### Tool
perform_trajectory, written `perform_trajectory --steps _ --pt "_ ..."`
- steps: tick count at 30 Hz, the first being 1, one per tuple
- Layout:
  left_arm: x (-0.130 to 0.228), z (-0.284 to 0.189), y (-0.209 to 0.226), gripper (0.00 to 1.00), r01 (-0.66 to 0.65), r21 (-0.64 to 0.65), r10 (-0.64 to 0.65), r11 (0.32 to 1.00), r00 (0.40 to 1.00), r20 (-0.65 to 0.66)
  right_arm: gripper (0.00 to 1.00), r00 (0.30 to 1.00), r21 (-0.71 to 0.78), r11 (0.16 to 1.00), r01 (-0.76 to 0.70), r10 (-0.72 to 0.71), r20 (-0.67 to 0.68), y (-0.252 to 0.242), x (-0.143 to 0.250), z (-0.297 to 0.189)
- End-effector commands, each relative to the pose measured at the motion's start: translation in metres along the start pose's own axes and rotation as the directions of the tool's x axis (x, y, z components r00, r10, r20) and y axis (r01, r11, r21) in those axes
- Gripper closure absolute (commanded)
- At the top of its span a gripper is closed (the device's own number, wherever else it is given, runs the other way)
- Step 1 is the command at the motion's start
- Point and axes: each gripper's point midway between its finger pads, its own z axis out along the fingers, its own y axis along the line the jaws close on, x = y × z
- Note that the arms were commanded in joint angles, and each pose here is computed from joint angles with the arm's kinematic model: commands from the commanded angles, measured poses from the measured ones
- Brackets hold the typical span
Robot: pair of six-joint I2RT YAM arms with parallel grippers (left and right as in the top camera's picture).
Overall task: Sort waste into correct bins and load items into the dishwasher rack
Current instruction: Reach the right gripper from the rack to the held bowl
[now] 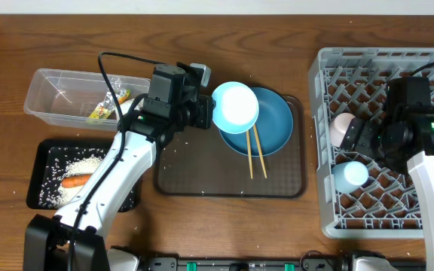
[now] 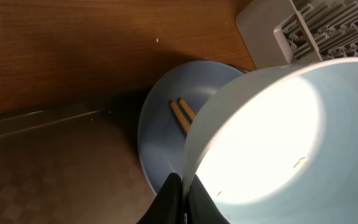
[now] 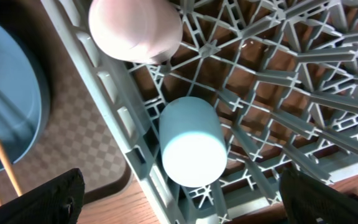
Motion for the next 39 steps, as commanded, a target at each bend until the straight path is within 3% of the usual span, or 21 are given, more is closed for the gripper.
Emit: perform_trajectory --steps 1,7,12,15,22,34,39 --pt "0.000 -0.001 -0.002 0.94 -0.009 0.015 0.009 1.000 1.000 0.001 0.01 1.000 -0.065 0.998 -0.004 0.004 -0.005 0.011 -0.001 -0.005" --pt "0.000 -0.001 -0.002 0.94 -0.009 0.015 0.009 1.000 1.000 0.001 0.01 0.998 -0.164 0.986 0.042 -0.048 -0.034 0.028 0.005 -0.007" --pt "0.000 -0.001 -0.002 0.94 -0.009 0.015 0.009 1.000 1.000 0.002 0.27 0.996 -0.262 0.963 0.063 -0.078 -0.048 0.047 0.010 -0.011" --pt "0.000 -0.001 -0.002 0.94 -0.009 0.015 0.009 1.000 1.000 0.002 0.35 0.994 -0.280 0.955 0.101 -0.111 -0.020 0.058 0.008 -0.012" --pt "-0.001 -0.001 -0.001 0.94 -0.009 0.012 0.009 1.000 1.000 0.002 0.34 0.960 -0.347 0.895 0.281 -0.267 0.087 0.103 0.011 -0.021" --pt "-0.001 -0.001 -0.001 0.94 -0.009 0.012 0.009 1.000 1.000 0.002 0.38 0.865 -0.431 0.754 0.496 -0.388 0.317 0.178 0.011 -0.047" --pt "-0.001 -0.001 -0.001 0.94 -0.009 0.012 0.009 1.000 1.000 0.002 0.39 0.796 -0.344 0.738 0.581 -0.425 0.432 0.198 0.007 -0.054"
